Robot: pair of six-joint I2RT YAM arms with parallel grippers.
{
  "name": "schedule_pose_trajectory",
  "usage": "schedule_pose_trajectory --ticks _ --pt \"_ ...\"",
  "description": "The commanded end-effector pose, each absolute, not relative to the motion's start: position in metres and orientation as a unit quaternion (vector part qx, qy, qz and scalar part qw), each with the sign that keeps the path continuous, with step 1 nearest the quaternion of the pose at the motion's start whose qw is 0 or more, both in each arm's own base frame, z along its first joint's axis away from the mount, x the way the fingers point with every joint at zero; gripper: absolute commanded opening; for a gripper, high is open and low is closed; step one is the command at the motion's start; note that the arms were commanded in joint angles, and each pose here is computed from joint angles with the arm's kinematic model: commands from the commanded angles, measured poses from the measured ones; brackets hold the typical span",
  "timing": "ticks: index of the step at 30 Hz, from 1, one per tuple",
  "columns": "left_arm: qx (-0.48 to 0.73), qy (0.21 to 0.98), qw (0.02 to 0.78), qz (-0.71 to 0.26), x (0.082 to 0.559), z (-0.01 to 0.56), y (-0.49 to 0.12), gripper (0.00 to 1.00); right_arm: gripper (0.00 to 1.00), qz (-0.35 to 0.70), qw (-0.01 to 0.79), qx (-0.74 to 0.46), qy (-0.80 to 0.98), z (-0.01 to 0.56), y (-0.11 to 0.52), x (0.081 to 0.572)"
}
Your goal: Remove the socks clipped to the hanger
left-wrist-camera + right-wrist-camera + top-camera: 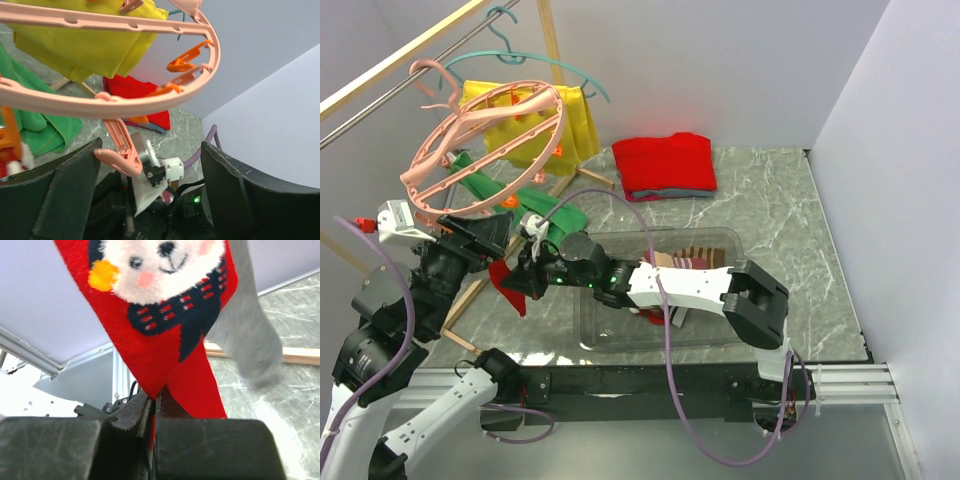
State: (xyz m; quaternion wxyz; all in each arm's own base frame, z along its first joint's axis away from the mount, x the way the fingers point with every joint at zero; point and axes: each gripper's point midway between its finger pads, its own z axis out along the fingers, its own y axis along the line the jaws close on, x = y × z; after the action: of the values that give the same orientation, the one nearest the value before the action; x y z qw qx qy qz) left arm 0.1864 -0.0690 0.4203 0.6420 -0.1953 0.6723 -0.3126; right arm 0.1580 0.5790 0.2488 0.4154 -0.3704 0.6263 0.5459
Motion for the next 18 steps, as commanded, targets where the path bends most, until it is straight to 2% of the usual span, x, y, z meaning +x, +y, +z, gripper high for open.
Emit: schedule_pose_trajectory --ticks 1,5,10,12,14,16,18 --pt "-0.156 0.663 0.656 -0.326 0.178 0.434 -0.074 0.86 0.00 0.565 0.458 -0.357 0.586 0.305 0.563 0.154" --pt "-0.147 0.664 0.657 -0.326 0.170 0.436 -0.071 0.83 0.00 0.565 0.457 -0.355 0.589 0.301 0.555 0.155" --pt "-0.165 0.651 0.674 -0.307 0.155 0.440 -0.048 0.72 0.00 0.564 0.458 -0.351 0.591 0.300 0.545 0.157" --pt "-0.179 0.648 0.681 -0.291 0.149 0.439 -0.034 0.72 0.00 0.562 0.460 -0.351 0.592 0.299 0.541 0.159" --pt "-0.187 0.646 0.686 -0.278 0.144 0.439 -0.024 0.73 0.00 0.558 0.460 -0.349 0.595 0.296 0.538 0.163" --pt "-0.202 0.650 0.686 -0.256 0.142 0.433 -0.013 0.83 0.00 0.561 0.461 -0.347 0.594 0.299 0.535 0.164" --pt "-0.206 0.655 0.685 -0.242 0.141 0.429 -0.008 0.86 0.00 0.562 0.462 -0.346 0.592 0.301 0.532 0.166"
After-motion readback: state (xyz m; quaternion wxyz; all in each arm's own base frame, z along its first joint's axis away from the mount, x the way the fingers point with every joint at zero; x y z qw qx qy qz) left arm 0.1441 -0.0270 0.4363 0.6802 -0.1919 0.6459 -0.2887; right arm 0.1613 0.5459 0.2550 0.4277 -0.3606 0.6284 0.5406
